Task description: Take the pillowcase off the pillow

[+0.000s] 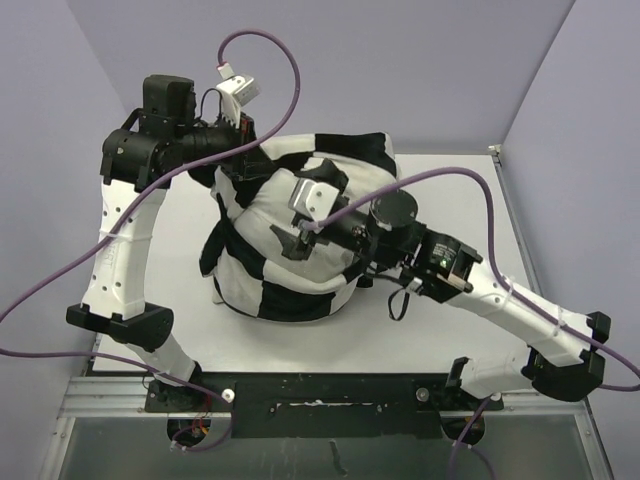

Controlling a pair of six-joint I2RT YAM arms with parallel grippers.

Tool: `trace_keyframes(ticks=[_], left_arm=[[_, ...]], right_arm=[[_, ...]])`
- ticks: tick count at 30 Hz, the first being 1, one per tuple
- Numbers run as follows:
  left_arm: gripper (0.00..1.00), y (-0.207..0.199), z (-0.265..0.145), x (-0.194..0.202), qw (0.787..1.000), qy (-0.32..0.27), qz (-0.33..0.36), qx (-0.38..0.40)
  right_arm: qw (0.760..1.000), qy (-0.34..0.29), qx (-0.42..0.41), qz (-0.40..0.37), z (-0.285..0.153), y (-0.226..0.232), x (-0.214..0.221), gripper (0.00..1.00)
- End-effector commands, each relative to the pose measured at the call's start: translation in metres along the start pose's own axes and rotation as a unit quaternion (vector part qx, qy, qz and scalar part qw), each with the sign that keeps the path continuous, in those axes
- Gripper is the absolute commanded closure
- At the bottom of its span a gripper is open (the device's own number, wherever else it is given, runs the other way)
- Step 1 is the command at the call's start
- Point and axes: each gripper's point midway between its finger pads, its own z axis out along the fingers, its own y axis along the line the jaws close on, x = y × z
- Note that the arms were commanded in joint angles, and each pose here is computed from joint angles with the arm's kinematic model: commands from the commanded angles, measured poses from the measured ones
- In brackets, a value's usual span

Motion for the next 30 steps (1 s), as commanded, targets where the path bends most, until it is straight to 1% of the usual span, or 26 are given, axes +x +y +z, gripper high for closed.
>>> trace_keyframes(ticks=[1,6,10,17,20,24,28,30], left_arm=[[1.0,-0.007,-0.004,0.013,0.999,0.027,-0.037,0.021],[1.0,-0.006,-0.006,0.012,0.999,0.023,-0.034,0.018],[1.0,-0.004,-0.004,0.011,0.999,0.022,-0.037,0.017],[1.0,-0.004,0.0,0.011,0.998,0.024,-0.05,0.024],[1.0,-0.007,0.001,0.009,0.998,0.023,-0.055,0.033],[1.0,-0.012,-0.003,0.008,0.998,0.018,-0.053,0.039],[1.0,-0.015,-0.011,0.005,0.998,0.01,-0.045,0.04],[1.0,-0.014,-0.014,0.002,0.999,0.002,-0.041,0.036]], right_arm=[[0.997,0.016,-0.044,-0.06,0.007,-0.016,0.008,0.02],[0.99,0.06,-0.097,-0.085,0.023,0.0,0.034,0.02],[0.984,0.068,-0.129,-0.101,0.03,0.012,0.044,0.02],[0.98,0.046,-0.129,-0.144,0.04,0.005,0.032,0.02],[0.978,0.066,-0.126,-0.151,0.052,0.001,0.039,0.02],[0.979,0.109,-0.123,-0.121,0.061,-0.003,0.069,0.02],[0.976,0.15,-0.134,-0.079,0.054,0.005,0.103,0.01],[0.977,0.154,-0.134,-0.057,0.049,0.01,0.111,0.07]])
